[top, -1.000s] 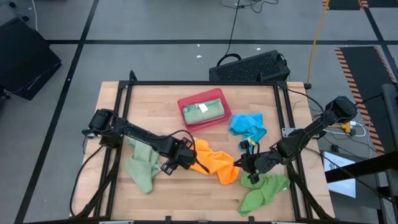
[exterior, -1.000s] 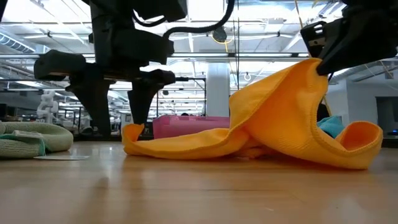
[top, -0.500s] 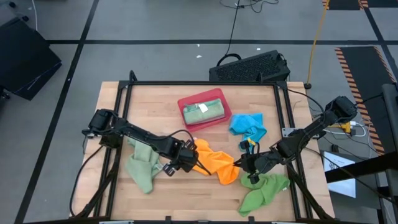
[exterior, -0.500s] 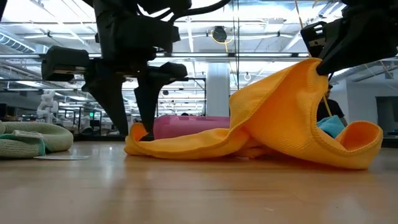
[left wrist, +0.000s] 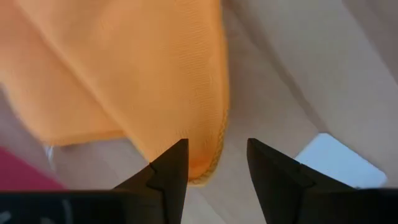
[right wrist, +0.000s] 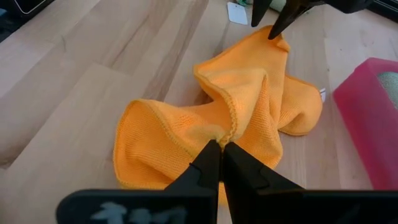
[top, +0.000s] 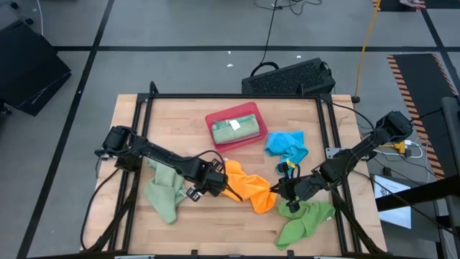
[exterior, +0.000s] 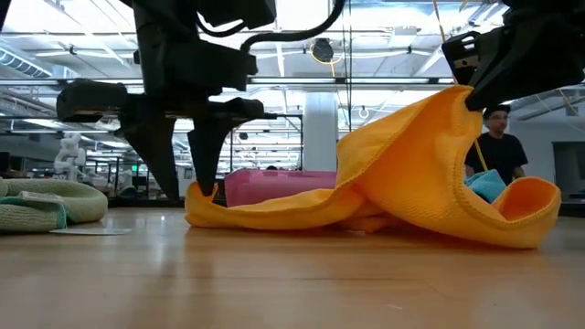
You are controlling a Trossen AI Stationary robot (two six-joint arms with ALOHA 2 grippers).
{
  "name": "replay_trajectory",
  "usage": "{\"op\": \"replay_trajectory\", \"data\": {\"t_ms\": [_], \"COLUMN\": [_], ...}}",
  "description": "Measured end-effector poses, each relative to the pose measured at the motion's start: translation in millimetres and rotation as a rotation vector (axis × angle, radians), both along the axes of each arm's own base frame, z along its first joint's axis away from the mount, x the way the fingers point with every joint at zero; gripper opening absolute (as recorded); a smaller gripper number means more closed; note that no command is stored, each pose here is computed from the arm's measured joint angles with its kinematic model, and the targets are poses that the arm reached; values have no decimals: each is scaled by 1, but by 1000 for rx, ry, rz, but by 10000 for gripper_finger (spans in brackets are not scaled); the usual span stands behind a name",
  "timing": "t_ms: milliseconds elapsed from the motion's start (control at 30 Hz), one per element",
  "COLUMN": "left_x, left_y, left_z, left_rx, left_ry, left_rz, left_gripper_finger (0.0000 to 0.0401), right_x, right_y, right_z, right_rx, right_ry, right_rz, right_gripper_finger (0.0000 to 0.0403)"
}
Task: Fold microfiber towels
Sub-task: Fold the yellow microfiber cloth
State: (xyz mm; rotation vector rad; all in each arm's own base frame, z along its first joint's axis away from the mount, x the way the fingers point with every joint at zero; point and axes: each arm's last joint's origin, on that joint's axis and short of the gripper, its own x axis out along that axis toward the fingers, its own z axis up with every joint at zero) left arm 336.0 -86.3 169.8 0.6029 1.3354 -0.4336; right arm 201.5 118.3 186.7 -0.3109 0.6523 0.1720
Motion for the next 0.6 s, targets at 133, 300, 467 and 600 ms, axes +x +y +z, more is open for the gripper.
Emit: {"op": "replay_trajectory", "data": {"t_ms": [133,300,467,600], "left_x": [1,1,-1,-2], "left_y": [3,3,3,0], "left_z": [0,-4,-13,-11], "left_rx": [17,24,33,-15], "left_ry": [-7,3,59,67], "left_rz": [43,75,115,163], "left_gripper_finger": [163,163,163,163], "right_x": [0,0,-1,-1], "right_y": [0,0,0,-1], "right_z": [0,0,-1,-2], "right_rx": [-2,-4,-7,-16], "right_ry": [5,5,10,20], "right_rz": [0,1,2,4], "right_gripper_finger": [4,4,4,4]}}
